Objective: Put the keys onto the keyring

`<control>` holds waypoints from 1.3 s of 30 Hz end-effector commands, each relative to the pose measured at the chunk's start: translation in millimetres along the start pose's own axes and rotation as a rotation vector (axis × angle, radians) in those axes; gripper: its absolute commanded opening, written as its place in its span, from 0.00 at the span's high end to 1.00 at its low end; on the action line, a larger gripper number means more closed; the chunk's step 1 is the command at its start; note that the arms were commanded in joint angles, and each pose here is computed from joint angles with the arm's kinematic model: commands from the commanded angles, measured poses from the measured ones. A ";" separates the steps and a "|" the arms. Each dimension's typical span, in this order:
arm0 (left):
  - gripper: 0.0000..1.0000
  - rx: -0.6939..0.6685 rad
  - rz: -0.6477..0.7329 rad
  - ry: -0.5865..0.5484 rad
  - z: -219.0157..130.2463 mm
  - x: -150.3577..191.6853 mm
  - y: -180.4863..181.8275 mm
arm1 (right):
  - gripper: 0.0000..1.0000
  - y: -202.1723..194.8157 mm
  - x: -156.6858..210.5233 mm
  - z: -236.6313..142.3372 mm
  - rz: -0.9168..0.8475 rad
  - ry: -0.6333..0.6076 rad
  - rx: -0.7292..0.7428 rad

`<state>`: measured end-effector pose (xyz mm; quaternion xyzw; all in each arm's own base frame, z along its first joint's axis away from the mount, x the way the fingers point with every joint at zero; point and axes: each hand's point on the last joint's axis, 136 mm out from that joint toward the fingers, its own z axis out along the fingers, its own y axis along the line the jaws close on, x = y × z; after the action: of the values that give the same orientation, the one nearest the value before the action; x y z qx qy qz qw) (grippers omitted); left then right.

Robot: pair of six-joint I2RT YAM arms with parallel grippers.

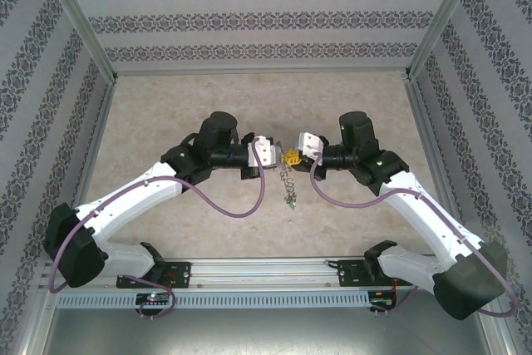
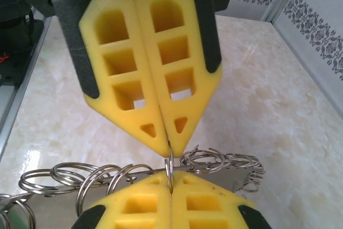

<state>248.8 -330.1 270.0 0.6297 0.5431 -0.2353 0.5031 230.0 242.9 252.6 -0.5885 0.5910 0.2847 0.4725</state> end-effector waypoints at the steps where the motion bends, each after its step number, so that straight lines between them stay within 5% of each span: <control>1: 1.00 -0.027 0.004 -0.071 -4.0 -23.6 12.4 | 1.00 5.5 -16.8 -1.2 -0.032 -0.076 -0.030; 3: 1.00 -0.049 -0.015 -0.072 -6.5 -23.0 17.1 | 1.00 4.3 -16.2 -2.0 -0.038 -0.082 -0.021; 7: 0.77 -0.078 -0.050 -0.111 -17.9 -24.1 20.7 | 1.00 -4.3 -20.0 -9.5 -0.039 -0.132 0.041; 12: 0.70 -0.071 -0.071 -0.116 -21.5 -21.1 16.1 | 1.00 -4.4 -25.6 -17.3 -0.044 -0.184 0.064; 28: 0.70 -0.001 -0.073 -0.147 -11.1 -29.4 16.0 | 1.00 1.8 -32.3 -19.7 -0.068 -0.224 0.053; 39: 0.80 0.022 -0.080 -0.173 -9.8 -34.4 14.1 | 1.00 5.3 -35.7 -18.5 -0.081 -0.242 0.033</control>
<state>247.3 -332.0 283.8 0.5953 0.5464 -0.2995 0.5073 226.7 237.3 275.0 -0.5537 0.5504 0.3100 0.5426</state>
